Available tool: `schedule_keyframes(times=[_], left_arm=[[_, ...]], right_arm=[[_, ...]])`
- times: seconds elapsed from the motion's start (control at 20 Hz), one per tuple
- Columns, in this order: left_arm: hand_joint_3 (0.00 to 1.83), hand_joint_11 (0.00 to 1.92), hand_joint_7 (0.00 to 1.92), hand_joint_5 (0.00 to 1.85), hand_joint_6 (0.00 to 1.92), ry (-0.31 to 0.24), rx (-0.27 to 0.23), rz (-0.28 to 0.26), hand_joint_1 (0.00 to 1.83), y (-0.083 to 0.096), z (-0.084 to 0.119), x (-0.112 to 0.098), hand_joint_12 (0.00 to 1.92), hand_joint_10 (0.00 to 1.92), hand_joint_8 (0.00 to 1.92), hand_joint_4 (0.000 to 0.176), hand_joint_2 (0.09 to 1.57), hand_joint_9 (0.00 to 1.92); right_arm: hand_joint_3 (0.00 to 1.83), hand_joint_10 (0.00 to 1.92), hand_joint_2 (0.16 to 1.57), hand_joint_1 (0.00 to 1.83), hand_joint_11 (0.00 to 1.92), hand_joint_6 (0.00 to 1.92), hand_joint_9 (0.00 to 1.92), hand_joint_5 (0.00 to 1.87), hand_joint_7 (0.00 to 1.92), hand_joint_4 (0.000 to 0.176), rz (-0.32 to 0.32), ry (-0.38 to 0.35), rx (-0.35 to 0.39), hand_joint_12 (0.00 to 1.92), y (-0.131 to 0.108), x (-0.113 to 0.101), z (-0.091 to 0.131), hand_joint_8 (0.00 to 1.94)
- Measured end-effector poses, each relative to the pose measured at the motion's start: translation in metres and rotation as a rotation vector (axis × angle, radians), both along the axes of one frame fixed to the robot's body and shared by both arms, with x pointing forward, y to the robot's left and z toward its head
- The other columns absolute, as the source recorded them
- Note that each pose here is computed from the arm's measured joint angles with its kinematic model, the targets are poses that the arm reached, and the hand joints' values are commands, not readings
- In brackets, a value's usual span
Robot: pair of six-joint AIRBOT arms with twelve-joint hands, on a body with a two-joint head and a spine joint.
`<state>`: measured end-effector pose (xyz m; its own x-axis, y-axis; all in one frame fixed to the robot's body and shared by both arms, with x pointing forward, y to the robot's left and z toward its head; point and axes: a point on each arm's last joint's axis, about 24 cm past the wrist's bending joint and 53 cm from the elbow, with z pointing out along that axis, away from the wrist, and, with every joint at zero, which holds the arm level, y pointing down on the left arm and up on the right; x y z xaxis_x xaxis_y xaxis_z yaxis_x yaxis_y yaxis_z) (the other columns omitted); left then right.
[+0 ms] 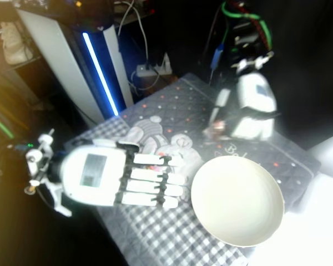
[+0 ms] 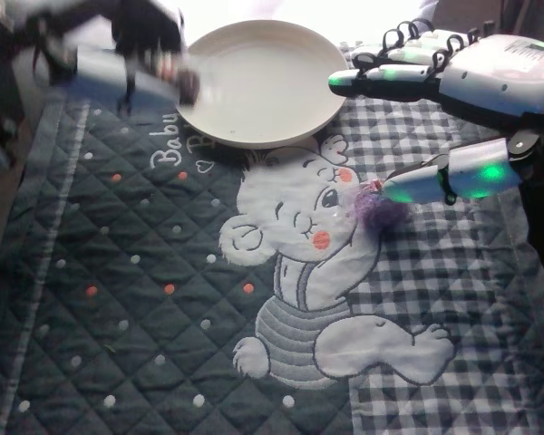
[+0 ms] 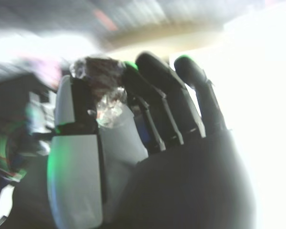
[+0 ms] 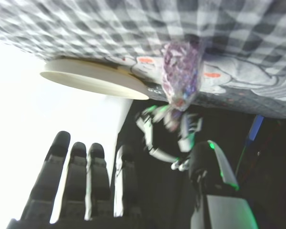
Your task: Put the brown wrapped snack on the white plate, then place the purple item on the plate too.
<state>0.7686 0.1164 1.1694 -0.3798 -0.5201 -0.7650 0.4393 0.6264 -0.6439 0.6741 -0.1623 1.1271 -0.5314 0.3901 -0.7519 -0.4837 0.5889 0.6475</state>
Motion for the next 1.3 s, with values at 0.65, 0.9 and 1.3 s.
schedule_keyframes(times=[0.65, 0.9, 1.3], left_arm=[[0.0, 0.03, 0.62, 0.46, 0.0, 0.077, 0.109, 0.104, 0.64, -0.023, -0.011, 0.058, 1.31, 0.3, 0.03, 0.091, 0.88, 0.55], [0.0, 0.0, 0.52, 0.39, 0.0, 0.039, 0.085, 0.006, 0.68, -0.013, -0.013, 0.01, 1.03, 0.01, 0.0, 0.097, 0.85, 0.49], [0.0, 0.0, 0.39, 0.35, 0.0, 0.017, -0.026, -0.078, 0.69, 0.03, -0.01, -0.074, 0.68, 0.0, 0.0, 0.068, 0.92, 0.36]], right_arm=[[0.0, 0.0, 1.04, 0.6, 0.0, 0.0, 0.03, 0.18, 0.08, 0.112, 0.018, 0.008, -0.001, 0.34, 0.006, 0.005, -0.009, 0.0], [0.0, 0.0, 1.02, 0.55, 0.0, 0.0, 0.04, 0.15, 0.04, 0.125, 0.039, 0.018, 0.016, 0.42, 0.012, -0.004, -0.006, 0.0], [0.0, 0.0, 0.98, 0.71, 0.0, 0.0, 0.15, 0.19, 0.11, 0.116, 0.058, 0.042, -0.059, 0.51, 0.015, -0.012, -0.022, 0.0]])
